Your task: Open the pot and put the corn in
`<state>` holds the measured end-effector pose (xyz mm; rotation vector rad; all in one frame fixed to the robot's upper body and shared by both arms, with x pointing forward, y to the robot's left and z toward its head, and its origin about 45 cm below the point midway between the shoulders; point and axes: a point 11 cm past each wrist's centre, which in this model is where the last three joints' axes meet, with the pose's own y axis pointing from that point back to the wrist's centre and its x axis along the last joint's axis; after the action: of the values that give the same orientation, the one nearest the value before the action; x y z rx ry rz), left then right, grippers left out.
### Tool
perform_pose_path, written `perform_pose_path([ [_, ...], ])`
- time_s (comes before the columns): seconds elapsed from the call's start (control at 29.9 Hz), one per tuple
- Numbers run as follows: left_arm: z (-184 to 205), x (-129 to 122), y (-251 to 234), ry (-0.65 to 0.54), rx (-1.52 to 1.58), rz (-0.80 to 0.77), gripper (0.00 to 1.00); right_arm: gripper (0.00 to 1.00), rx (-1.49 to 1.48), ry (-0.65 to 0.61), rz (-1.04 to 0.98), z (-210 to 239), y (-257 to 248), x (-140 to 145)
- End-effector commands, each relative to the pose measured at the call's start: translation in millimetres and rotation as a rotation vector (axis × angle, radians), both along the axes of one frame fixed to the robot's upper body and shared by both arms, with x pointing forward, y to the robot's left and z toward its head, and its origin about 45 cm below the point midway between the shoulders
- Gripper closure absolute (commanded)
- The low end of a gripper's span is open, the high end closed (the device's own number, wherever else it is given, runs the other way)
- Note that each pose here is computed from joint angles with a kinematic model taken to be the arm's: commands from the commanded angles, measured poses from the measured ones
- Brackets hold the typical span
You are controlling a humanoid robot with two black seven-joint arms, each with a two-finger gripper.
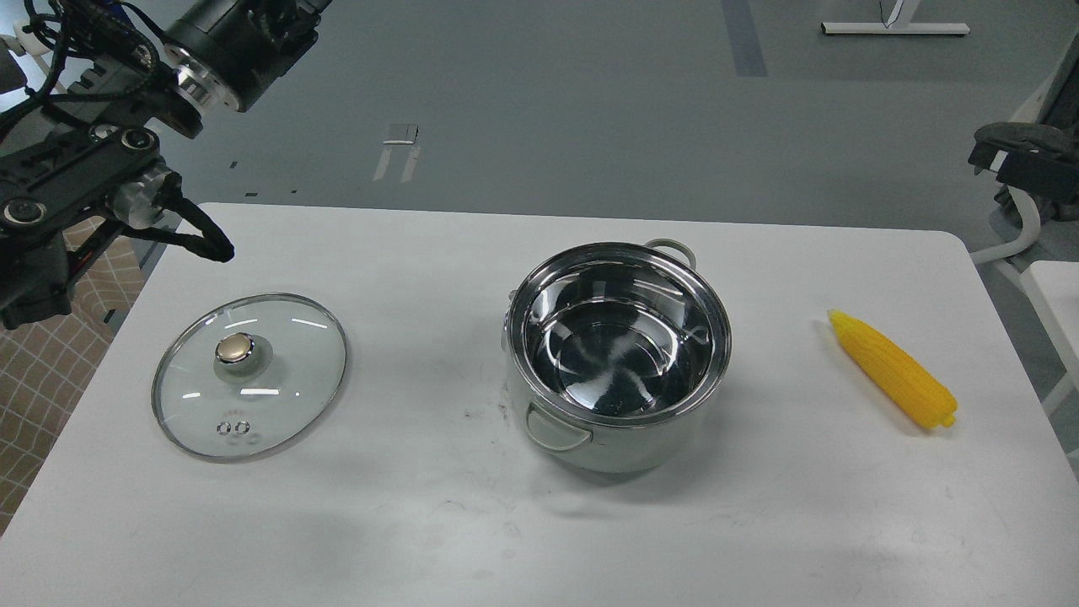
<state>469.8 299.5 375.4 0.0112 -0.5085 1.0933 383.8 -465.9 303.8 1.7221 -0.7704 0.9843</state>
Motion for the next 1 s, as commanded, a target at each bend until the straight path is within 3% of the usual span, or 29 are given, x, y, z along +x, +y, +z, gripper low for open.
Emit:
perform_pose_path([
  [0.0, -1.4, 0.2, -9.1, 0.001, -0.009, -0.019, 0.04, 0.00, -0.083, 0.043, 0.011, -38.6, -11.9, -22.5],
  [0.27, -3.1, -0.4, -19.1, 0.001, -0.033, -0.037, 0.04, 0.00, -0.195, 0.142, 0.104, -100.7, -6.8, -52.0],
  [0.7, -13.0, -2.4, -20.8, 0.017, -0.028, -0.042, 0.04, 0.00, -0.213, 0.195, 0.136, -167.0, 28.6, -30.3],
  [0.8, -13.0, -2.5, -19.7, 0.017, -0.028, -0.039, 0.04, 0.04, -0.235, 0.232, 0.154, -185.2, 36.7, -31.1],
  [0.97, -12.5, -2.4, -19.5, 0.016, -0.031, -0.038, 0.04, 0.29, -0.275, 0.248, 0.157, -198.3, 37.7, -29.6],
])
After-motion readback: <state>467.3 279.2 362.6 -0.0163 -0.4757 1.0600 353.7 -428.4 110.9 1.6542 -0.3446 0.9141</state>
